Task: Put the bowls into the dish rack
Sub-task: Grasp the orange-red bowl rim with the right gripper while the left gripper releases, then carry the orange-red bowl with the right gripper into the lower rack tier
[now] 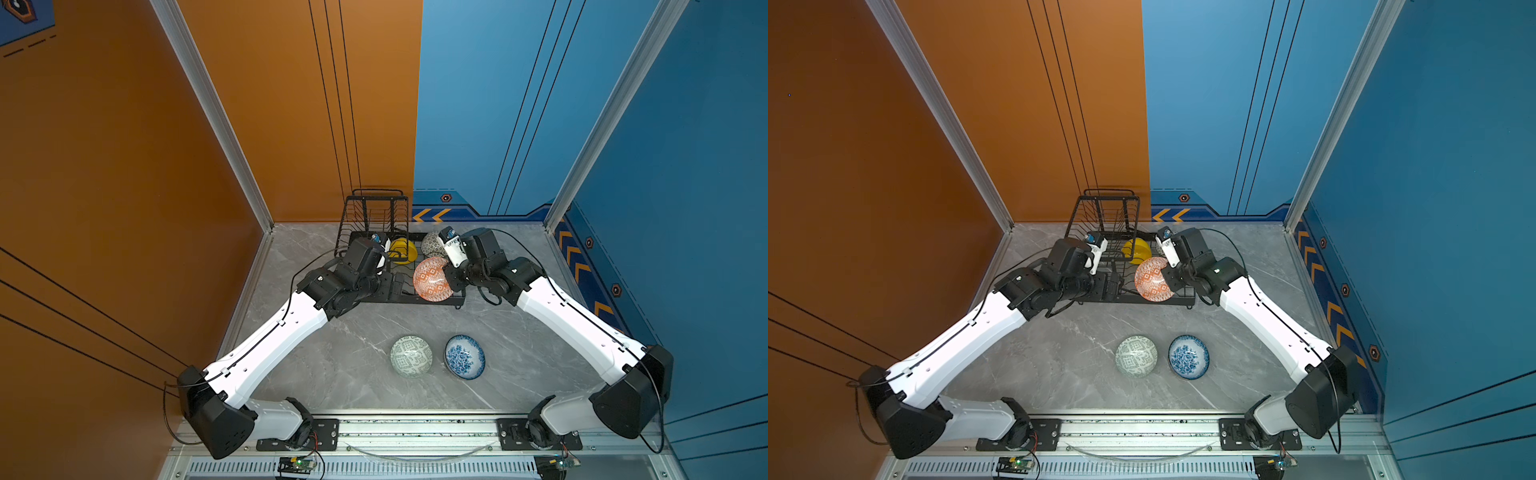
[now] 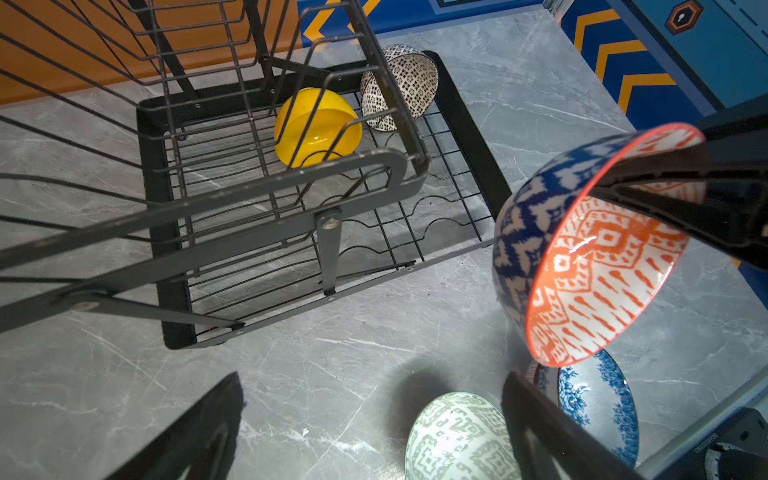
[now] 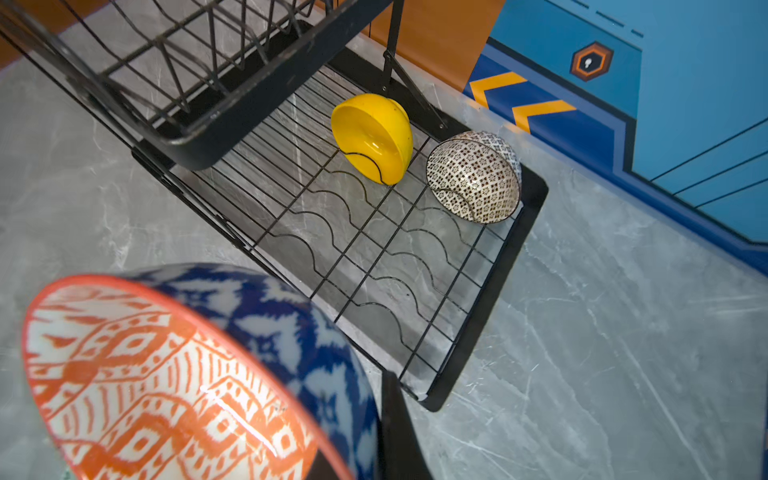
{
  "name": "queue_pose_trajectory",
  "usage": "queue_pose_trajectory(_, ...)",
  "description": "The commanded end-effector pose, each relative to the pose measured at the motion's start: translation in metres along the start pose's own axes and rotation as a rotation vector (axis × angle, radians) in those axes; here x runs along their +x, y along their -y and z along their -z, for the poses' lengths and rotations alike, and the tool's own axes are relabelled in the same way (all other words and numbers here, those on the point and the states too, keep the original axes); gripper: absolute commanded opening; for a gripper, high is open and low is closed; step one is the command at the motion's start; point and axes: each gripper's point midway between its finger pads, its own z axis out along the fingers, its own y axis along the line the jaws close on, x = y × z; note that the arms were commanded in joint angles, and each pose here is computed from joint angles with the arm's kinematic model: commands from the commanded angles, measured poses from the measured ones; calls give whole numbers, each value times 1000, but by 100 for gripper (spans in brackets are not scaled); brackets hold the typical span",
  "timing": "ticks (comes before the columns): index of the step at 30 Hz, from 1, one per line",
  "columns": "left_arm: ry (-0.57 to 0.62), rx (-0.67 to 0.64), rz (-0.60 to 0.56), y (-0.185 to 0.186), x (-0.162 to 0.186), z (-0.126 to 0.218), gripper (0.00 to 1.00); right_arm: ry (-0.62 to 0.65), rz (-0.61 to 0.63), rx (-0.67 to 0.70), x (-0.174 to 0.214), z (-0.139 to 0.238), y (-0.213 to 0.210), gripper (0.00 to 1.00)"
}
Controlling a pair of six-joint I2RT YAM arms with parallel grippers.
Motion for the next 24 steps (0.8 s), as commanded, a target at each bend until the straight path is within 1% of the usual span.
queue_pose_trajectory(1,-31,15,-17,-1,1,2,98,113,193,94,-22,5,16,0)
queue_pose_trajectory(10,-43,20,-15,-5,2,-1,98,348,467,342,-47,-3,30,0)
queue_pose_trajectory(13,-47,22,-34,-4,3,-3,98,400,548,405,-52,-6,30,0)
queue_pose_trajectory(18,-39,12,-72,-5,-1,-3,98,420,679,471,-55,-17,24,0)
queue_pose_trajectory(22,-31,-4,-109,-8,-3,-3,98,398,801,534,-53,-33,21,0)
queue_pose_trajectory(24,-29,-13,-122,-10,-3,-2,98,387,838,560,-52,-40,21,0)
